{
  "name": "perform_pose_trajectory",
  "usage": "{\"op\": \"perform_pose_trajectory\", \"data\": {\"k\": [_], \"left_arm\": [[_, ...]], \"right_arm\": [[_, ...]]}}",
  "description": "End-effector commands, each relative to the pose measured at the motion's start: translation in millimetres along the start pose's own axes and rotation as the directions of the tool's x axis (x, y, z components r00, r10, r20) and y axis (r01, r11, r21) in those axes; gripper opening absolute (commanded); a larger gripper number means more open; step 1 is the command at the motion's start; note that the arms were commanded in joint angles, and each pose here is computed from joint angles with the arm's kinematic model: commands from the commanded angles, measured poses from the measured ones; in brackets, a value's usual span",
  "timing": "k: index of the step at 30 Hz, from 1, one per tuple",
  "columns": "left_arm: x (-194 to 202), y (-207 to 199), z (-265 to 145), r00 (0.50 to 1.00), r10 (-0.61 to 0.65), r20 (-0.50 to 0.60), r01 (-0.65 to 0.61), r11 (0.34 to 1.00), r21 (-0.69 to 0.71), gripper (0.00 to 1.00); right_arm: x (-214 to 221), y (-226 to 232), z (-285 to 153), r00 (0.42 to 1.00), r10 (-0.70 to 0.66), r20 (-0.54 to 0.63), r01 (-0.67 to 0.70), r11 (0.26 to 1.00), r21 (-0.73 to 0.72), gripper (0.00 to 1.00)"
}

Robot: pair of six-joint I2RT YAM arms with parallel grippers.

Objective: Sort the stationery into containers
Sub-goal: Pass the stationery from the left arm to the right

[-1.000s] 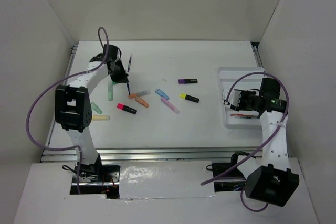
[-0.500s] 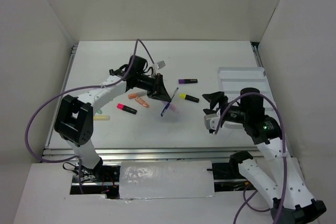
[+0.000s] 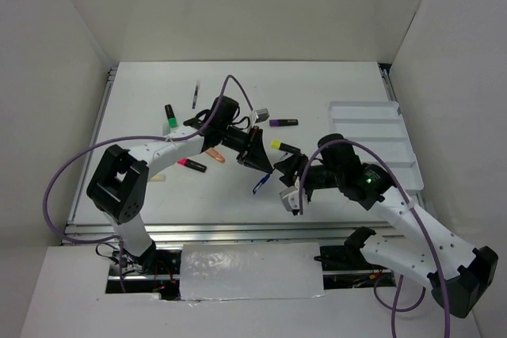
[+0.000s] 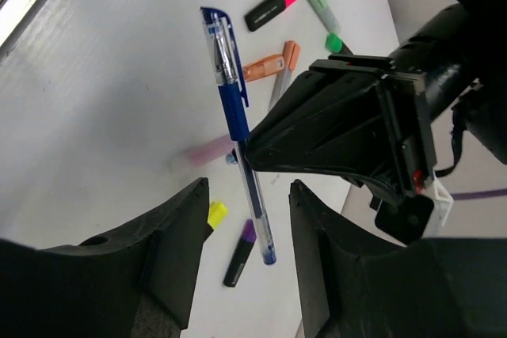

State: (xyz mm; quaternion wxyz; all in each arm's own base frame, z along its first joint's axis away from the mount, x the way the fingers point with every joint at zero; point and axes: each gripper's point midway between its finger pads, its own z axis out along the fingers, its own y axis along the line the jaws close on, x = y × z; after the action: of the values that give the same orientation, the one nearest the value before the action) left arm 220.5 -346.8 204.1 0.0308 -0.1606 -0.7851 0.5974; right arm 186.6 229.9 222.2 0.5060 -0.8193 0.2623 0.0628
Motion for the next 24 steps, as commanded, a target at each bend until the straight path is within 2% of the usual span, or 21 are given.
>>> {"op": "perform_pose_trajectory", "data": {"k": [1, 15, 18, 21, 22, 24], "left_arm": [[3.0, -18.7, 1.2, 0.999, 0.019, -0.036, -0.016, 0.997, 0.08, 0.0], [9.9, -25.8, 2.1, 0.998, 0.021, -0.055, -0.015, 0.994, 0.108, 0.0], [13.6, -26.2, 4.0, 0.998, 0.02, -0.063, -0.013, 0.994, 0.111, 0.0], [14.3, -26.1, 3.1, 0.998, 0.023, -0.057, -0.017, 0.994, 0.11, 0.02], [14.2, -26.4, 2.4, 0.998, 0.032, -0.054, -0.026, 0.993, 0.111, 0.12], [11.4, -22.5, 2.0, 0.997, 0.067, -0.03, -0.065, 0.995, 0.08, 0.75]], "right_arm": [[9.2, -0.2, 5.3, 0.997, -0.068, -0.044, 0.067, 0.998, -0.013, 0.51], [39.0, 1.2, 12.5, 0.991, -0.029, -0.13, 0.025, 0.999, -0.026, 0.37], [43.1, 1.0, 13.0, 0.99, -0.028, -0.141, 0.025, 0.999, -0.023, 0.31], [44.3, 0.6, 10.1, 0.988, -0.019, -0.151, 0.015, 1.0, -0.023, 0.19], [45.2, 0.5, 8.6, 0.988, -0.017, -0.154, 0.014, 1.0, -0.021, 0.12], [48.3, 2.7, 2.7, 0.985, -0.011, -0.172, 0.009, 1.0, -0.016, 0.04]]}}
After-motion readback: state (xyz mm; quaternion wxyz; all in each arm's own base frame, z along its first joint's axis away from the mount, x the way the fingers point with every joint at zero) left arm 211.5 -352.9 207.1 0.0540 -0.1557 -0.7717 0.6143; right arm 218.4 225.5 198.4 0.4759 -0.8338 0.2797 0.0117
